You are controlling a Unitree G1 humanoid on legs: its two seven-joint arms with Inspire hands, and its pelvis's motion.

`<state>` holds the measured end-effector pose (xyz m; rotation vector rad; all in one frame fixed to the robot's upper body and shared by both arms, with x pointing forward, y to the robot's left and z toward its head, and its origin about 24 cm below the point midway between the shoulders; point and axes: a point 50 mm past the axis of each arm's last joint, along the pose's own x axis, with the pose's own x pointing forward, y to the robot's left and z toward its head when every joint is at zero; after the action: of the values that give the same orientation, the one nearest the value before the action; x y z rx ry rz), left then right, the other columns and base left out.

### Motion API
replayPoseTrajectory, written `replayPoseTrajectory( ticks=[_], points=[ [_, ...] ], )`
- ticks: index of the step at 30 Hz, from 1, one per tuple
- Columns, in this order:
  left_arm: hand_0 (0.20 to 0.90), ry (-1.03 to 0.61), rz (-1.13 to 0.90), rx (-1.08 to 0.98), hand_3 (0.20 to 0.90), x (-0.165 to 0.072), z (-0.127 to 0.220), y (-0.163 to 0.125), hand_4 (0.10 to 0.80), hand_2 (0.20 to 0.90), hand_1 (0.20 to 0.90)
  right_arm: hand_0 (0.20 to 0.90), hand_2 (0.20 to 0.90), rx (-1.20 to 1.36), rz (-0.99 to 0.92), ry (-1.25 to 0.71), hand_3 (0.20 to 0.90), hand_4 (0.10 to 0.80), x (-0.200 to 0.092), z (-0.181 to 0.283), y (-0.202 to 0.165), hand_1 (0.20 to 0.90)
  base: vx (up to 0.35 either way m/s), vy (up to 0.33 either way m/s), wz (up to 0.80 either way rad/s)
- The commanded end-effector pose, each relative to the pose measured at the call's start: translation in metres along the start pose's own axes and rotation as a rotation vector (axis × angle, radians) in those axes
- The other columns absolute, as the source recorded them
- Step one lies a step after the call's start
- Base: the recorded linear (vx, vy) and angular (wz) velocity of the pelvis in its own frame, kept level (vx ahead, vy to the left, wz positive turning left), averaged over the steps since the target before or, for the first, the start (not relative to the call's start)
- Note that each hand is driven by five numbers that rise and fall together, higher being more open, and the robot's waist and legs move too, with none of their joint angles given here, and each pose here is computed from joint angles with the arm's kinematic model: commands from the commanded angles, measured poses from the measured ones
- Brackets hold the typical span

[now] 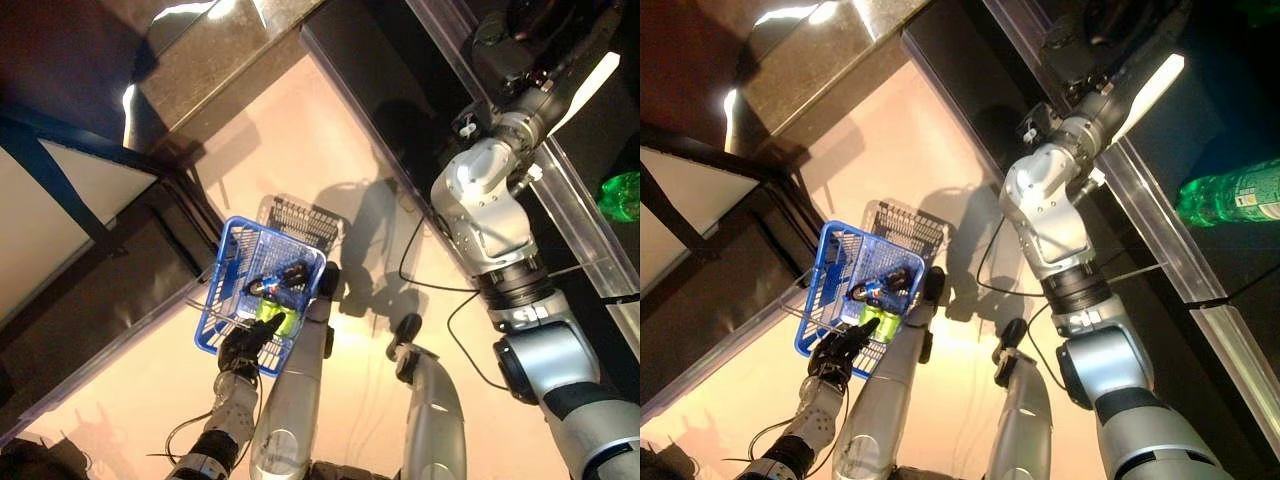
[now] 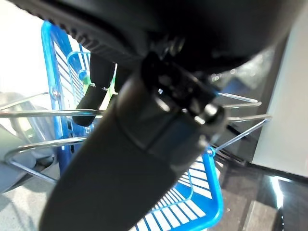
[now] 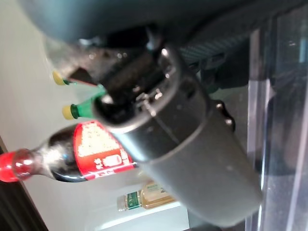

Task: Pick up the drink and place into the basket.

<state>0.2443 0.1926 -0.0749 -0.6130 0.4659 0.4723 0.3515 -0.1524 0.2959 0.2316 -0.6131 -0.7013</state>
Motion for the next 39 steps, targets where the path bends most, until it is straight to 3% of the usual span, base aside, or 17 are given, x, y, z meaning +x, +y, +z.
replayPoseTrajectory(
  ticks=[1,9,21,22,23,39],
  points=[
    [0.300,-0.077,-0.026,0.008,0.200,-0.014,0.007,0.023,0.100,0.300,0.300,0.900,0.900,0.154,0.081,-0.234,0.900,0.800,0.018,0.068,0.010,0.900,0.000,0.000,0.00],
    [0.300,-0.109,-0.022,0.023,0.200,-0.014,0.024,0.036,0.100,0.300,0.300,0.900,0.900,0.215,0.086,-0.224,0.900,0.800,0.039,0.093,0.012,0.900,0.005,-0.005,0.00],
    [0.300,-0.126,-0.017,0.046,0.200,-0.017,0.040,0.054,0.100,0.300,0.300,0.900,0.900,0.276,-0.122,-0.211,0.900,0.800,0.077,0.114,-0.007,0.900,0.028,0.006,0.05],
    [0.300,-0.128,-0.016,0.047,0.200,-0.017,0.041,0.056,0.100,0.300,0.300,0.766,0.766,0.267,-0.133,-0.215,0.744,0.644,0.079,0.116,-0.008,0.766,0.011,0.003,0.08],
    [0.300,-0.130,-0.015,0.046,0.200,-0.018,0.043,0.060,0.100,0.300,0.300,0.300,0.300,0.261,-0.157,-0.217,0.200,0.100,0.082,0.118,-0.010,0.300,0.011,0.004,0.05],
    [0.300,-0.139,-0.048,0.047,0.200,-0.024,0.048,0.074,0.100,0.300,0.300,0.300,0.300,0.238,-0.168,-0.266,0.200,0.100,0.100,0.137,-0.015,0.300,-0.009,-0.004,0.00]
  ],
)
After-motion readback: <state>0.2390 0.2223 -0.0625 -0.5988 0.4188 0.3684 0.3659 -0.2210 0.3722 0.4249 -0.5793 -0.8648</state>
